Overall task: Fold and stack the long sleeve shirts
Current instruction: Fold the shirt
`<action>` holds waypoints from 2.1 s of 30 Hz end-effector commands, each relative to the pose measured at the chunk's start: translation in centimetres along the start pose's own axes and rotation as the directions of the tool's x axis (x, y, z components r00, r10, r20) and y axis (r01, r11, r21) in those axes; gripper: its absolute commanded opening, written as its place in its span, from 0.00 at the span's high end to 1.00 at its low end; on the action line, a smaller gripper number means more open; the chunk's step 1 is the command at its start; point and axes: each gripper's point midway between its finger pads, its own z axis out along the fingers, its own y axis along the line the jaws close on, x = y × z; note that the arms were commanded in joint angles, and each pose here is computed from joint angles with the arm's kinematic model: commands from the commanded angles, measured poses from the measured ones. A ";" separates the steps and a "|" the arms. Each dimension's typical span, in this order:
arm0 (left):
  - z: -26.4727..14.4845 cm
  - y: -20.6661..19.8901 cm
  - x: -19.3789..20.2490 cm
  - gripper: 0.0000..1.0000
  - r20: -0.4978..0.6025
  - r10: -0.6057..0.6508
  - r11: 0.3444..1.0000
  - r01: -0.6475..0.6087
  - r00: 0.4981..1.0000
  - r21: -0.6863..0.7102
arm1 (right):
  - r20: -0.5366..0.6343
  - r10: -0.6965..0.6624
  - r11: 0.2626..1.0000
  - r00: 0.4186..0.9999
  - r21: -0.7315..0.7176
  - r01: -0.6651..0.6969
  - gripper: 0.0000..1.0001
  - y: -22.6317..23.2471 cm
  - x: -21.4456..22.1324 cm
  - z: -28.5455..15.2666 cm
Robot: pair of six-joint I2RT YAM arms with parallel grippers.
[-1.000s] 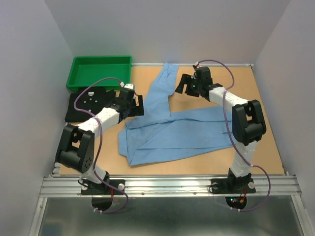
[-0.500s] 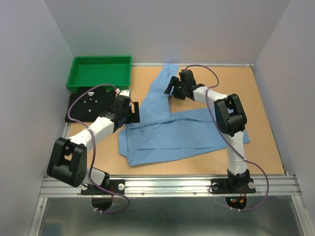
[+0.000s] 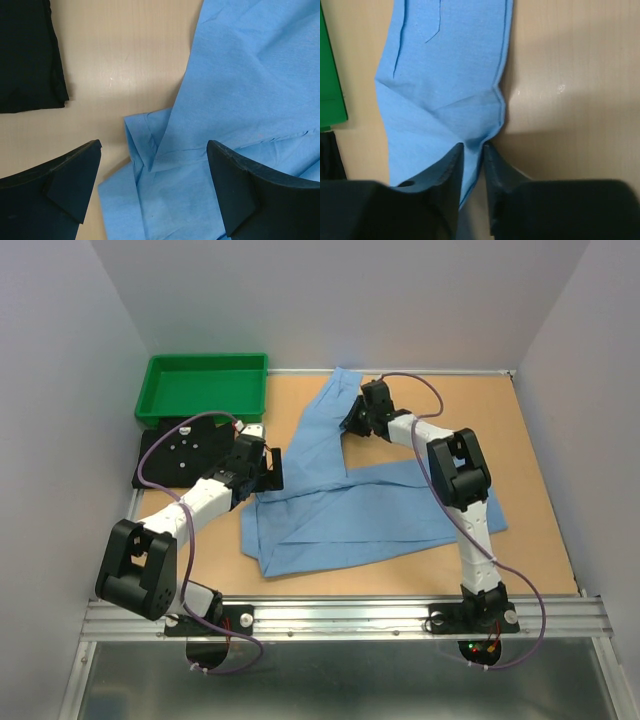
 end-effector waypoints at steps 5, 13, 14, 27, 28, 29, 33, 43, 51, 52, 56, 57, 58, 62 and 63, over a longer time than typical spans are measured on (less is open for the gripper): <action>-0.8 0.4 -2.1 0.01 0.077 -0.002 1.000 0.003 0.997 -0.021 | 0.063 -0.057 0.992 0.996 -0.113 0.063 0.99 3.9 -3.1 -0.7; -1.7 0.3 -3.4 0.01 0.120 -0.021 1.000 0.022 0.993 -0.012 | 0.066 -0.281 0.901 0.957 -0.325 0.287 0.99 10.0 -2.0 -8.0; -1.8 0.4 -3.6 0.01 0.130 -0.024 1.000 0.026 0.991 -0.014 | 0.060 -0.306 0.887 0.950 -0.343 0.307 0.99 10.3 -1.3 -8.8; -3.5 1.3 -6.1 0.01 0.206 -0.116 0.993 0.112 0.972 0.030 | -0.121 -0.615 0.627 0.780 -0.675 0.390 0.96 9.5 15.9 -23.8; -3.5 1.4 -6.2 0.01 0.208 -0.119 0.993 0.116 0.971 0.029 | -0.142 -0.621 0.627 0.771 -0.680 0.380 0.93 8.8 17.1 -24.3; -3.5 1.3 -6.1 0.01 0.202 -0.124 0.992 0.118 0.972 0.041 | -0.158 -0.628 0.627 0.762 -0.683 0.375 0.91 8.3 18.1 -24.8; -3.5 1.0 -6.1 0.02 0.198 -0.140 0.989 0.128 0.970 0.069 | -0.208 -0.657 0.628 0.724 -0.682 0.375 0.90 6.0 22.0 -27.0; -3.3 0.9 -6.3 0.02 0.215 -0.125 0.990 0.107 0.968 0.093 | -0.271 -0.725 0.641 0.634 -0.601 0.477 0.62 0.7 23.4 -29.2; -2.8 1.2 -6.0 0.02 0.240 -0.086 0.994 0.068 0.967 0.080 | -0.085 -0.646 0.742 0.759 -0.306 0.597 0.37 1.8 15.3 -28.2; -3.0 1.1 -6.2 0.02 0.247 -0.086 0.994 0.067 0.965 0.085 | -0.056 -0.630 0.761 0.775 -0.247 0.600 0.35 1.8 13.9 -27.8; -3.4 1.3 -6.4 0.02 0.277 -0.089 0.994 0.068 0.957 0.085 | 0.018 -0.555 0.822 0.832 -0.141 0.552 0.26 3.9 9.2 -26.2; -3.5 1.3 -6.4 0.02 0.275 -0.087 0.994 0.066 0.957 0.086 | 0.021 -0.512 0.851 0.859 -0.125 0.510 0.11 4.0 8.4 -25.8; -3.6 1.2 -6.7 0.02 0.280 -0.090 0.994 0.067 0.956 0.091 | 0.025 -0.498 0.861 0.867 -0.103 0.498 0.08 4.0 7.8 -25.2; -3.4 1.8 -6.5 0.02 0.271 -0.126 0.992 0.114 0.954 0.059 | 0.008 -0.461 0.886 0.887 -0.041 0.461 0.05 5.0 6.4 -20.7; -3.4 2.1 -6.4 0.02 0.267 -0.133 0.991 0.126 0.954 0.046 | 0.010 -0.452 0.891 0.892 -0.034 0.452 0.07 5.3 6.0 -19.9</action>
